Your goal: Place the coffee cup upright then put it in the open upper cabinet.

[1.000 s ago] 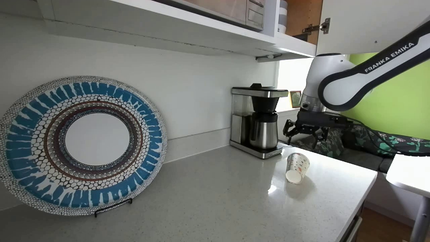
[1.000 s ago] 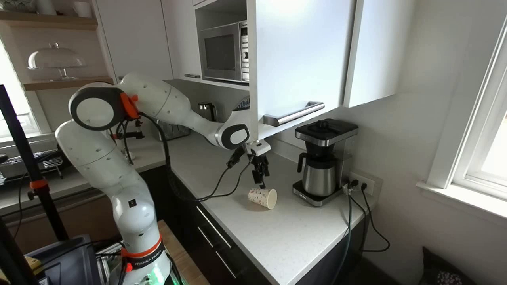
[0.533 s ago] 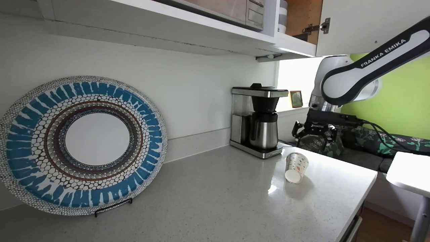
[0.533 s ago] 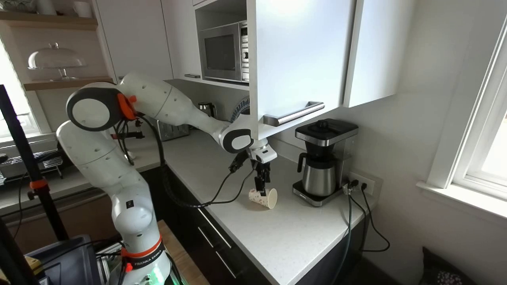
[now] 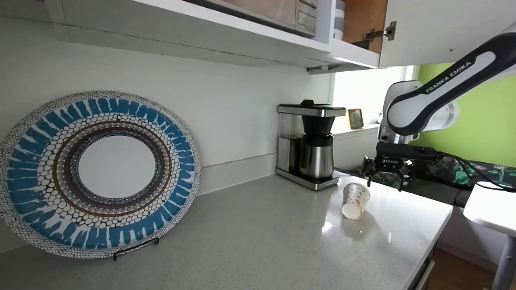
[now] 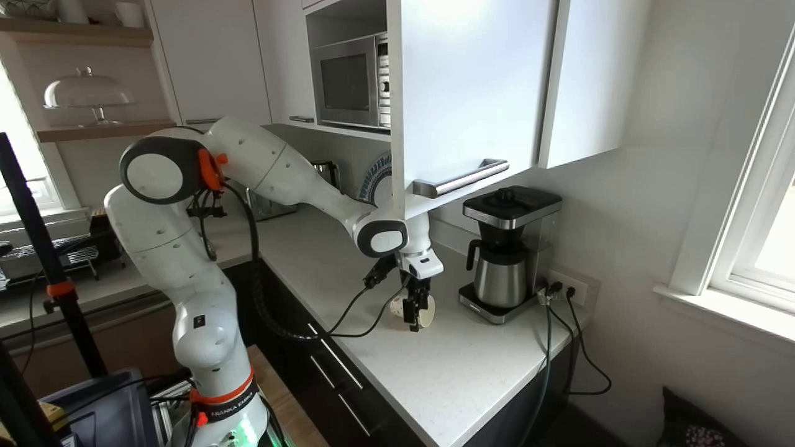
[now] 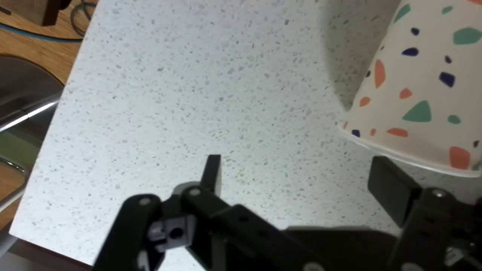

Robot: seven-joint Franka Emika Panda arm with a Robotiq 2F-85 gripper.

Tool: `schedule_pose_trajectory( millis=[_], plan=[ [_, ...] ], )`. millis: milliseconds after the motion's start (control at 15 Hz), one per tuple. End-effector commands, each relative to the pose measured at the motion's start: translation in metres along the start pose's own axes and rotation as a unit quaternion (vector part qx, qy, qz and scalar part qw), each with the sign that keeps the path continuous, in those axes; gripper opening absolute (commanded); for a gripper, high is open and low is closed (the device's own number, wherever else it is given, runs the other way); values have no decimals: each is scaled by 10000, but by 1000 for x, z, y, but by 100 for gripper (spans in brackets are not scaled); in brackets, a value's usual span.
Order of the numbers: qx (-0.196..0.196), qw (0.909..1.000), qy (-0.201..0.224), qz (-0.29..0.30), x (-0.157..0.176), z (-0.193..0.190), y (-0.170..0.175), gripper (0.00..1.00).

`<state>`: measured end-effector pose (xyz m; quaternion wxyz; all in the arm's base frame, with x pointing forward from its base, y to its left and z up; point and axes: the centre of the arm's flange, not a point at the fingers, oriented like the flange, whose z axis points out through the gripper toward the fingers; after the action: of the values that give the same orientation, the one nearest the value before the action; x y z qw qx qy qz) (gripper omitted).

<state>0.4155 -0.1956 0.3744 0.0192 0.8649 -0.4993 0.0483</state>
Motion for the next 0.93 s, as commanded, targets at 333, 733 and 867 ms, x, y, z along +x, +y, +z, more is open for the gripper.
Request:
schedule_pose_trajectory(
  millis=[333, 733, 867],
  plan=[
    [374, 9897, -748, 1165, 21, 33, -2, 100],
    [946, 9694, -1507, 1692, 25, 47, -1, 97],
    [1158, 9622, -1719, 1769, 26, 49, 2, 72]
  ],
)
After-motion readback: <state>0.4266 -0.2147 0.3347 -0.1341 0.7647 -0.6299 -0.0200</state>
